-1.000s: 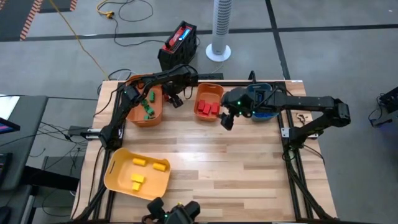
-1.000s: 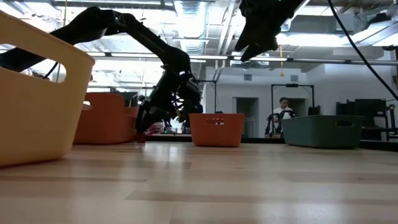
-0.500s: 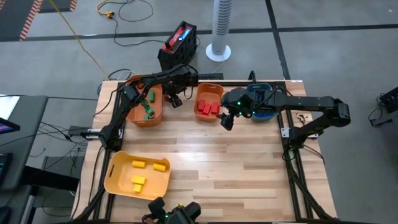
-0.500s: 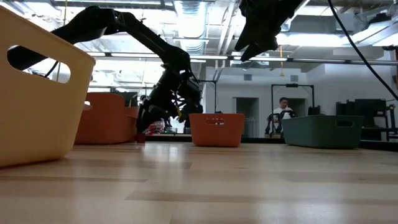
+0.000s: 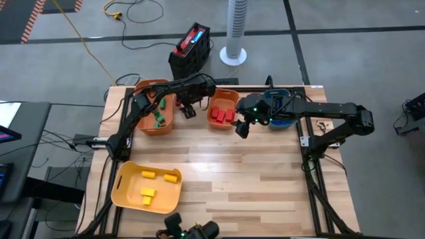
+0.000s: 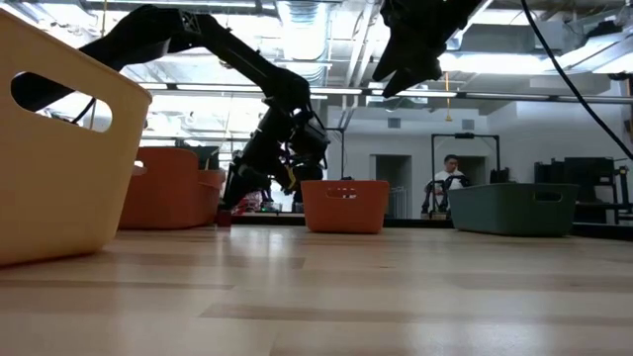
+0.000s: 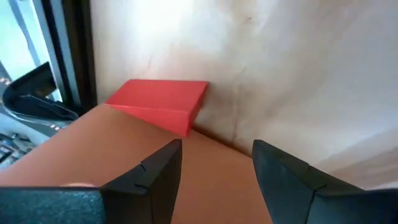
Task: Sort blocks
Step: Move the red block
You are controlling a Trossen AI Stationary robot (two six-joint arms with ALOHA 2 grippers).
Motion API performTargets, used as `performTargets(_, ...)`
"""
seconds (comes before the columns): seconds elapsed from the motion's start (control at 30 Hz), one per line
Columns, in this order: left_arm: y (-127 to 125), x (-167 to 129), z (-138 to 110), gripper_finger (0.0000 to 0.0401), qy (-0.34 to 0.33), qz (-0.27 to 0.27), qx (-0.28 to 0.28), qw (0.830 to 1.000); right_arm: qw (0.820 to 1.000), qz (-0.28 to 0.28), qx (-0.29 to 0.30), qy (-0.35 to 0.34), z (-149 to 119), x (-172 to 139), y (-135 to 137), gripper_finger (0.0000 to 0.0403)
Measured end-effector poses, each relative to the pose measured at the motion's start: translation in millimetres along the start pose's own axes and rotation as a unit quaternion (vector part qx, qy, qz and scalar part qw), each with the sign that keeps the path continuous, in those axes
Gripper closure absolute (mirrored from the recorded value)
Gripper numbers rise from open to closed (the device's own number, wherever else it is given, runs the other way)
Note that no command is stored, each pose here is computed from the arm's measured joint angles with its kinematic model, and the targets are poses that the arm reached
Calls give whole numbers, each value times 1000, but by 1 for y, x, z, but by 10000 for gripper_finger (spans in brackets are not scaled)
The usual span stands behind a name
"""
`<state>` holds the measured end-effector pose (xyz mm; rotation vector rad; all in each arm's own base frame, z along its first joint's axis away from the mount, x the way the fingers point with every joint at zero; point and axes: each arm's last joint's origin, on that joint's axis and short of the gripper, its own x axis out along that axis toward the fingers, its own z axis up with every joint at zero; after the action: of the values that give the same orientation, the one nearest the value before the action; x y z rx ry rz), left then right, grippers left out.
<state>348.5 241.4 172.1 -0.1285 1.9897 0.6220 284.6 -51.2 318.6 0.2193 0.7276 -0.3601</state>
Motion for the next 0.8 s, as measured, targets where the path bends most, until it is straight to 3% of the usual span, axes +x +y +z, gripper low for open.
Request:
performTargets(0.23, 7, 5, 1, 211, 2, -9, -6, 1000, 1000, 8, 1, 0, -1, -1, 7, 113)
performTargets(0.37, 5, 10, 3, 211, -7, -43, -7, 999, 1000, 10, 0, 0, -2, -1, 8, 113)
performTargets(0.57, -2, 24, 0, 211, 27, -17, 7, 999, 1000, 10, 0, 1, -2, -1, 8, 113)
performTargets(0.8, -9, 9, -7, 211, 25, -5, 20, 999, 1000, 4, -2, -1, 0, 0, 3, 113)
